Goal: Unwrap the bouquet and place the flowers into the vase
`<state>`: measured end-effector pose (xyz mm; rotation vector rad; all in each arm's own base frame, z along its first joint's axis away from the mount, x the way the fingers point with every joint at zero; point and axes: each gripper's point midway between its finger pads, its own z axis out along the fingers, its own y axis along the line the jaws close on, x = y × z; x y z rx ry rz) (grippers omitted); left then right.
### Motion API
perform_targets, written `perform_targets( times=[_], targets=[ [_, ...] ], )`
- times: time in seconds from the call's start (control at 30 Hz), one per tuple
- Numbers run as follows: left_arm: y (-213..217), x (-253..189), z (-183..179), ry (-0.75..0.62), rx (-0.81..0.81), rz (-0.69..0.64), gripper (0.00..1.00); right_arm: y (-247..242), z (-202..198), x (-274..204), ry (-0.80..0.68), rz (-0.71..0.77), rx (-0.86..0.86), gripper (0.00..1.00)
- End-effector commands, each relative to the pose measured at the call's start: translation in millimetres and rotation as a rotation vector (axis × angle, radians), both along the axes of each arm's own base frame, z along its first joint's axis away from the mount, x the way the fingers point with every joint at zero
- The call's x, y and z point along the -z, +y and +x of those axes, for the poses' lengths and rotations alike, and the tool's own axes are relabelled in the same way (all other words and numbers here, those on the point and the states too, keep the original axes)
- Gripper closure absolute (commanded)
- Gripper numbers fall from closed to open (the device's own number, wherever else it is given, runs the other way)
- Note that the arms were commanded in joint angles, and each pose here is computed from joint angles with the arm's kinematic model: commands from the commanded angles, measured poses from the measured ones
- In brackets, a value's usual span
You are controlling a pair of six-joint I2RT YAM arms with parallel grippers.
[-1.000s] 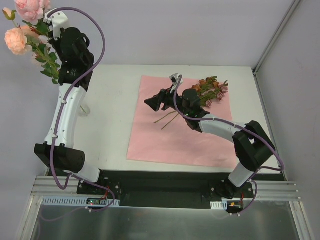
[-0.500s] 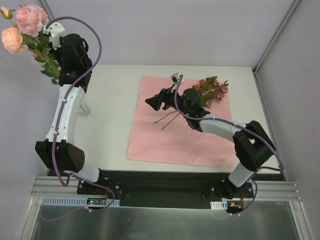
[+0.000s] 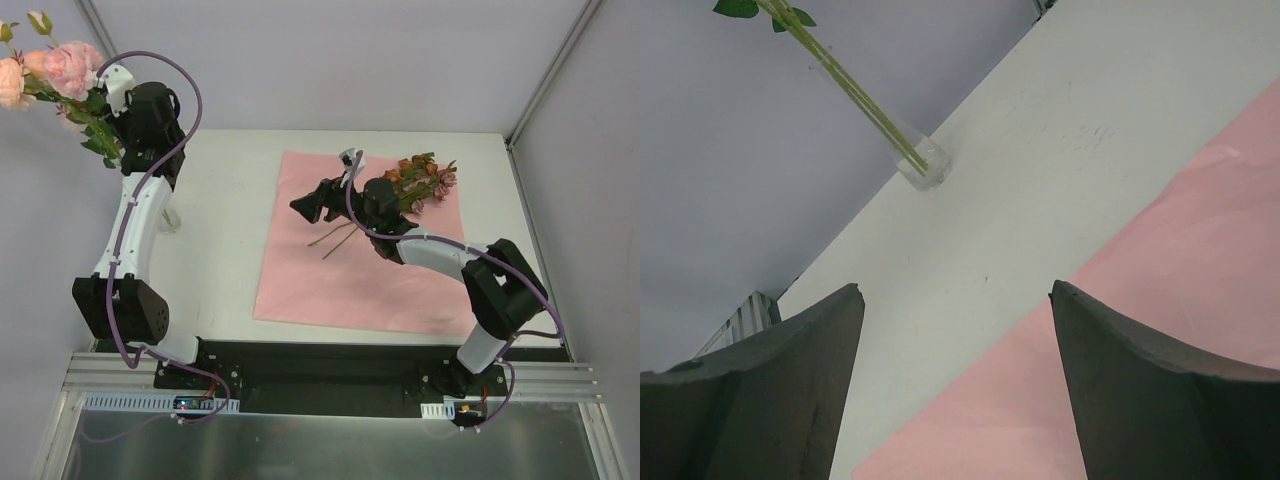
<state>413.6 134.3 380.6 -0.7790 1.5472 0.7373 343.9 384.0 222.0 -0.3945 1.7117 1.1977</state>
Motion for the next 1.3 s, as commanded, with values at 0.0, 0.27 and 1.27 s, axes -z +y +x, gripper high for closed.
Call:
perform_targets(
  times=[0.0,0.27,1.27],
  targets=[
    [-0.2,-7.3,-9.8,-0.059,0.01,-0.028,0.73,4.2,4.1,-23.6,-0.052,0.05,-0.013,0.22],
    [-12.6,1.2,-26.9,-0.066,0.104,-0.071,0.01,5.2,4.9,-22.5,-0.043,0.052,-0.013,0.21],
    [-204.2,25.3,-78.6,-0.047,1.161,-0.528,0.06,-57.4,52.5,44.6,0.26,-0.159,0.483,0.23]
  ],
)
